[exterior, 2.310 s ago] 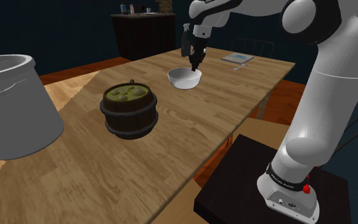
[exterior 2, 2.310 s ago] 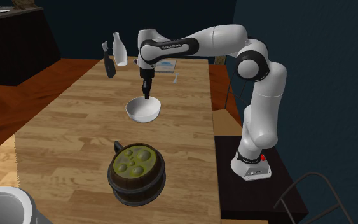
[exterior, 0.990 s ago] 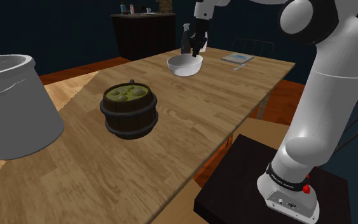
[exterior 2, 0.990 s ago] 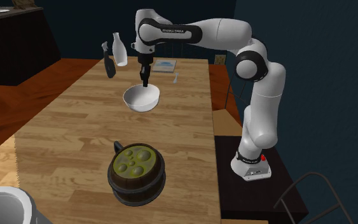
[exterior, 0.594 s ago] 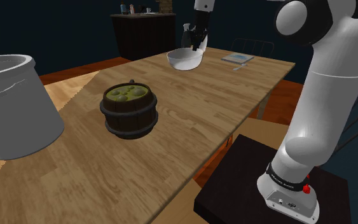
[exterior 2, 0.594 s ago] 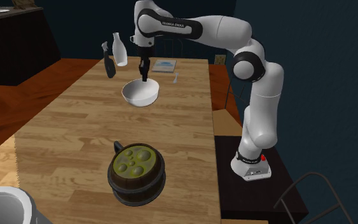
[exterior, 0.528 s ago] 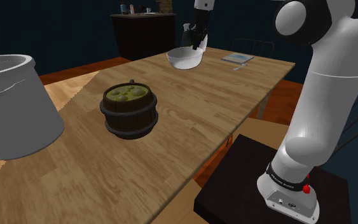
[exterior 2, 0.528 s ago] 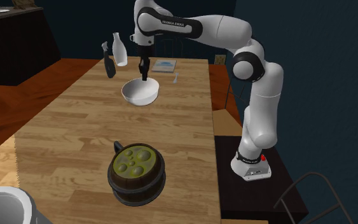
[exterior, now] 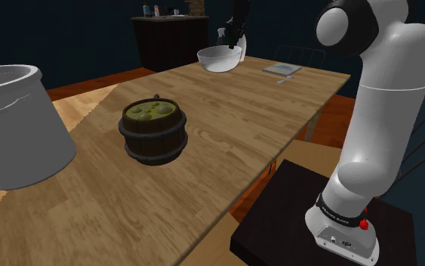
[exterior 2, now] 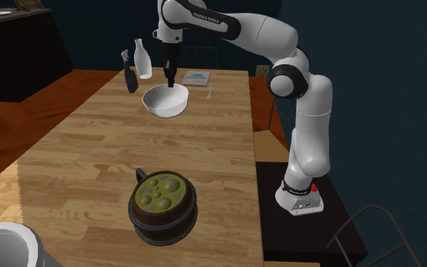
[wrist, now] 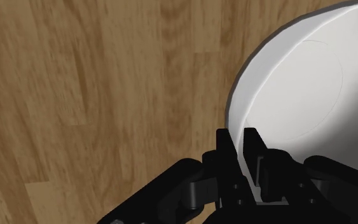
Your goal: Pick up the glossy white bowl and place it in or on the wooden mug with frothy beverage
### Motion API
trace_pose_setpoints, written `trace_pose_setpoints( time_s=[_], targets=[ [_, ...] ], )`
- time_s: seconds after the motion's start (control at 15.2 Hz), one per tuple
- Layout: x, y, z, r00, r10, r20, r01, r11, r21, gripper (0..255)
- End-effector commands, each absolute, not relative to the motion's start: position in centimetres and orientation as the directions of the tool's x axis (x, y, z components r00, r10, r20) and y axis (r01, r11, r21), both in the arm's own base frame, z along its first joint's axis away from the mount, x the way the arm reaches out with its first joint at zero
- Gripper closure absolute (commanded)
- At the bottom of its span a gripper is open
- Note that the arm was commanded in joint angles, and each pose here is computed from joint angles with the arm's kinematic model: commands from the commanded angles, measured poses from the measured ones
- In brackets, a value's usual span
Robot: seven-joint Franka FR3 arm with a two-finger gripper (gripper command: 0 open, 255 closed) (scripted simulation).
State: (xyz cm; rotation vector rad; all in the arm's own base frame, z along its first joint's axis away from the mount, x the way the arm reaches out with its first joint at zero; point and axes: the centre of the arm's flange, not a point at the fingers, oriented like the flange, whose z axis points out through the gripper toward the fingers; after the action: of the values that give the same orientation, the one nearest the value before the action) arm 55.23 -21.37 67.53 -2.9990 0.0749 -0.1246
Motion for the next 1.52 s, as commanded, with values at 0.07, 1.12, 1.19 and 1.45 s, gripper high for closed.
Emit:
trace_pose_setpoints(
  time_s=[0.07, 1.12, 1.19, 1.45],
  targets=[
    [55.1, -21.4, 69.2, 0.995, -0.055, 0.079, -0.044, -0.989, -0.141, 255],
    [54.2, -12.2, 75.1, 0.995, -0.055, 0.079, -0.044, -0.989, -0.141, 255],
    [54.1, -10.9, 75.2, 0.995, -0.055, 0.079, -0.044, -0.989, -0.141, 255],
    [53.6, -5.7, 75.8, 0.995, -0.055, 0.079, -0.044, -0.989, -0.141, 255]
  ],
)
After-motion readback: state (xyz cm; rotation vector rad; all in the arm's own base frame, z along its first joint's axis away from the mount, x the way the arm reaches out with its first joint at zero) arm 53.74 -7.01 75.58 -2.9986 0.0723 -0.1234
